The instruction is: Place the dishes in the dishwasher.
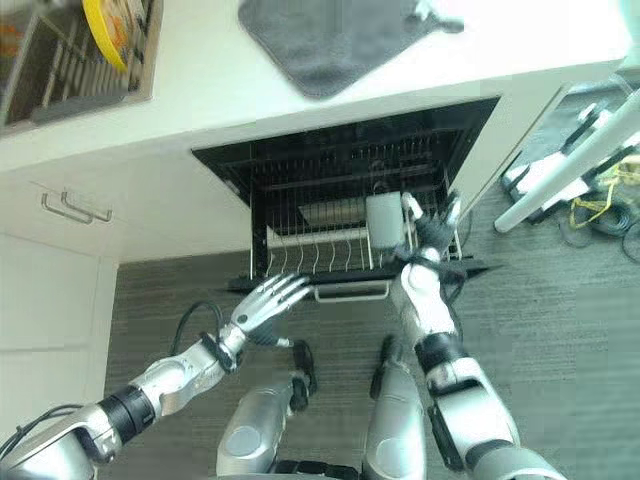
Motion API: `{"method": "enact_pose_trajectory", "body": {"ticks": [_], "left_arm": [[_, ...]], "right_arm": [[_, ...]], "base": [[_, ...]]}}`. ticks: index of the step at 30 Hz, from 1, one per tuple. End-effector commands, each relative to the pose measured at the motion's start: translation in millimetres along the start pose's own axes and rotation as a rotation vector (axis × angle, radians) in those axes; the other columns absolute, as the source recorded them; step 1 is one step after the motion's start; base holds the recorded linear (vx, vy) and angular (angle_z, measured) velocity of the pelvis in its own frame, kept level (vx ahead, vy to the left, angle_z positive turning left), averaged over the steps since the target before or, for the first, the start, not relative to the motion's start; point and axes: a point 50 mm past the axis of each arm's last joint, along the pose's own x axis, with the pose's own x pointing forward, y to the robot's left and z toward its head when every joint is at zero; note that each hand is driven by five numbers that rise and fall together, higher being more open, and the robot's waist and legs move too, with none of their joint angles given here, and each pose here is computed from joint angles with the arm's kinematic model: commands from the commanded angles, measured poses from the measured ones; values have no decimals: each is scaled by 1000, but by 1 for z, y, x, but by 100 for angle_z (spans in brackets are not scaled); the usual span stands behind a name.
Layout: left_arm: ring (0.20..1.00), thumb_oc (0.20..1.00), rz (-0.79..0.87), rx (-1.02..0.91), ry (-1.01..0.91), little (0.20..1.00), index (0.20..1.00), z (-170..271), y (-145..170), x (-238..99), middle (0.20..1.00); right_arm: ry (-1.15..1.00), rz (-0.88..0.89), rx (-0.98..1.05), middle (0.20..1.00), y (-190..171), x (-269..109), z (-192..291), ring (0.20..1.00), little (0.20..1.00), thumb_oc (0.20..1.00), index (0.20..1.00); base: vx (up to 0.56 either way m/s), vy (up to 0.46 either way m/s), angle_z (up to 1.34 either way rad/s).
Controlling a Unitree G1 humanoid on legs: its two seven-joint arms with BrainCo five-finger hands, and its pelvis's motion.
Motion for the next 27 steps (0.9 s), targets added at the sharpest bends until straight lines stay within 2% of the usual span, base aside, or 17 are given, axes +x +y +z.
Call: {"method": "enact_pose_trajectory", "body": {"ticks": [1,5,8,9,11,13,17,21,23,27], "left_arm": [[1000,1000,47,-7,-40,1000,1000,9,1,-12,1000],[1000,1000,79,-81,61,1000,1000,3,-7,-23,1000],[1000,1000,163,-261,223,1000,1000,-8,-9,-31,1000],[1000,1000,256,-457,359,1000,1000,-18,-5,-34,1000],[1000,1000,325,-593,418,1000,1000,-23,-1,-36,1000],[1000,1000,465,-901,465,1000,1000,-31,13,-41,1000],[1000,1000,596,-1215,485,1000,1000,-41,25,-53,1000],[1000,1000,721,-1324,368,1000,1000,-49,46,-65,1000],[1000,1000,823,-1333,272,1000,1000,-56,70,-68,1000],[1000,1000,853,-1330,267,1000,1000,-65,84,-60,1000]], "right_arm": [[-91,99,63,1000,11,-1,19,1000,1000,1000,1000],[23,220,54,1000,2,-15,-4,1000,1000,1000,1000],[57,341,86,1000,-2,-28,-12,1000,1000,1000,1000],[36,454,84,1000,-2,-41,-10,1000,1000,1000,1000],[36,521,102,1000,-2,-48,-9,1000,1000,1000,1000],[19,677,172,1000,-3,-59,0,1000,1000,1000,1000],[-49,749,205,1000,-18,-66,15,1000,1000,1000,1000],[-126,757,231,1000,-38,-66,27,1000,1000,1000,1000],[-242,782,195,1000,-48,-67,43,1000,1000,1000,1000],[-309,799,191,1000,-45,-64,57,1000,1000,1000,1000]], "base": [[120,-31,6],[49,-19,-3],[78,-54,6],[132,-60,17],[93,-46,12],[55,-53,3],[31,-67,8],[27,-55,12],[0,0,0],[1,10,1]]}}
